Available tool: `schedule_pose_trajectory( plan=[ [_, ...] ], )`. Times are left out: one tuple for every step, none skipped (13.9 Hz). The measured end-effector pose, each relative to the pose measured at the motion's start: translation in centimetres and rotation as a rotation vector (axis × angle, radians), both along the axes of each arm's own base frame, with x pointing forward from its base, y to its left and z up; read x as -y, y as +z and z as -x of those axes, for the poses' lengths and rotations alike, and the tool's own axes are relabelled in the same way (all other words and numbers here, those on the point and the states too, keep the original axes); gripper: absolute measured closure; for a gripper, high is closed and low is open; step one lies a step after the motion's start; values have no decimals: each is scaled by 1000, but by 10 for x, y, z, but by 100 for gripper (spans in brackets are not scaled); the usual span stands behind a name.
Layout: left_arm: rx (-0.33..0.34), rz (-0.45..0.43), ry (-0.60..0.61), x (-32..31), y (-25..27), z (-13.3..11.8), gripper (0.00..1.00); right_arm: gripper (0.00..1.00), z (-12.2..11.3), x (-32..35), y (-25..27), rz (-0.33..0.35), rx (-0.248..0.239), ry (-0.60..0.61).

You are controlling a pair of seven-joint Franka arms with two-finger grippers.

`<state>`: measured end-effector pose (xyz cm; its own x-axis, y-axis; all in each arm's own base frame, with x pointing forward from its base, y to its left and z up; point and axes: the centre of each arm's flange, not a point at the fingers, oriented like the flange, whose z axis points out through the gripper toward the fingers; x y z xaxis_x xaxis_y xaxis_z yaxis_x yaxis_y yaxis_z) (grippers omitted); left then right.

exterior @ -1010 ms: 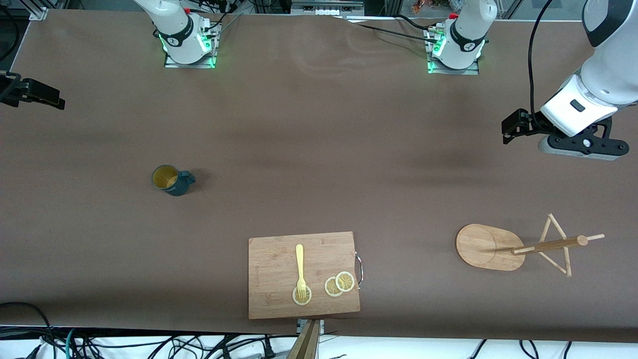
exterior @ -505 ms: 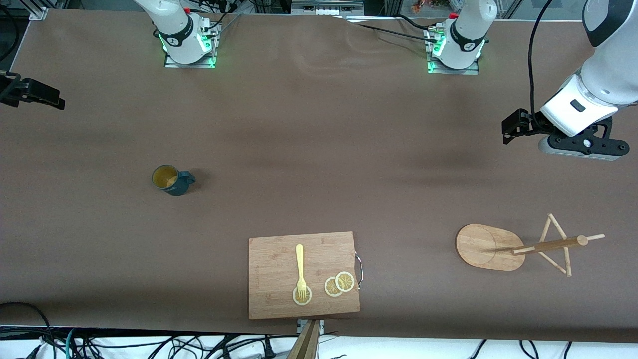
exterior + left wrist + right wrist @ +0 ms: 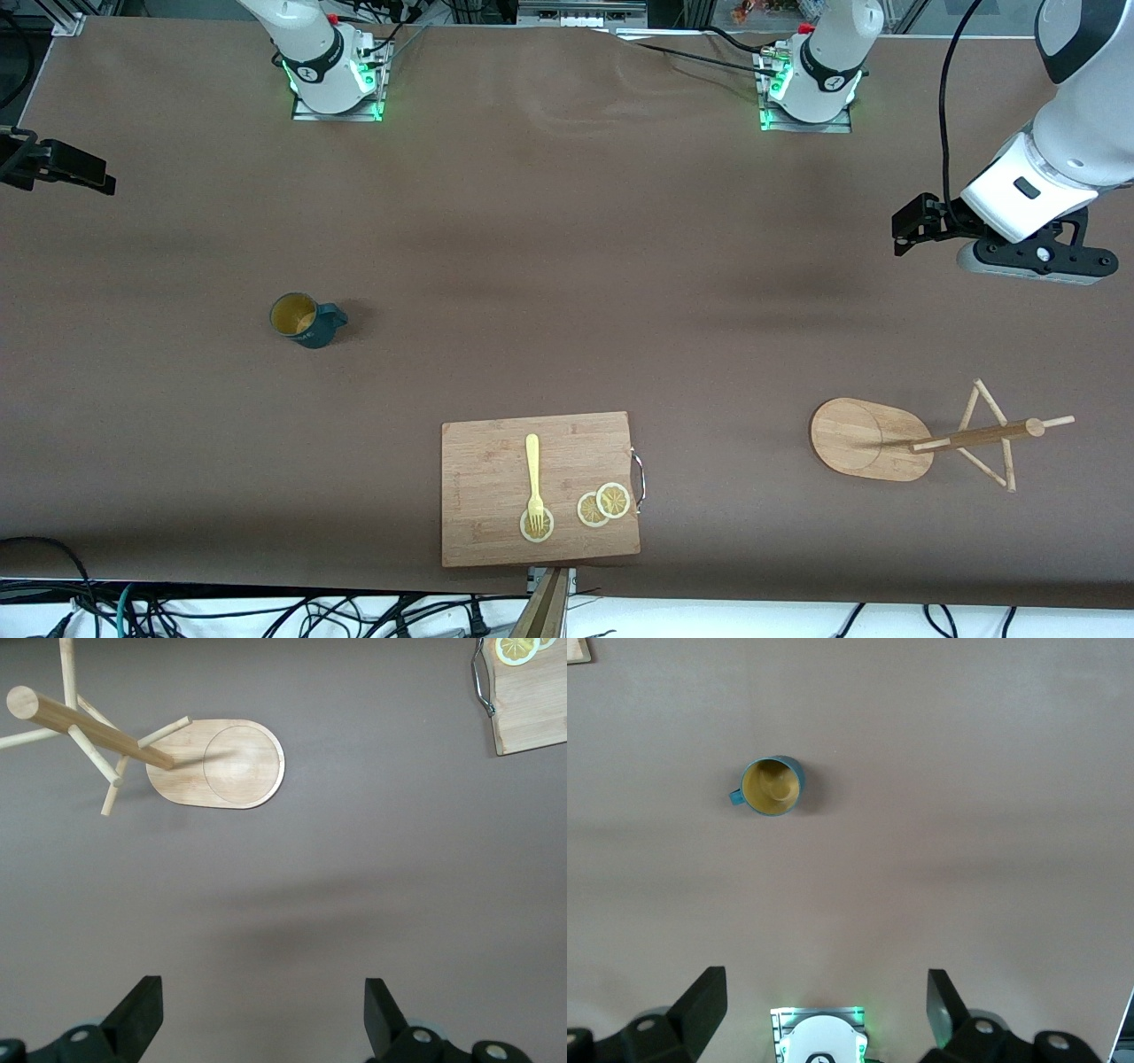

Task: Pass cup and hang on rack

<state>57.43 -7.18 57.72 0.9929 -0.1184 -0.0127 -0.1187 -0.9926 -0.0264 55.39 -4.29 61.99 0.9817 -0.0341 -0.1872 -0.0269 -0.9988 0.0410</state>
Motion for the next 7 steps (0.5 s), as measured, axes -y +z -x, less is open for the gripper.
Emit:
schedule_pose_trajectory(
  plan=[
    [0,0,0,0,0,0,0,0,0,0,0,0,1,0],
    [0,0,0,0,0,0,0,0,0,0,0,0,2,0],
    [0,0,0,0,0,0,0,0,-1,0,0,0,4,0],
    [0,0,0,0,0,0,0,0,-1,0,0,0,6,0],
    [0,0,0,0,0,0,0,0,-1,0,0,-1,7,0],
    [0,0,0,0,0,0,0,0,-1,0,0,-1,7,0],
    [0,0,0,0,0,0,0,0,-1,0,0,-1,7,0]
  ],
)
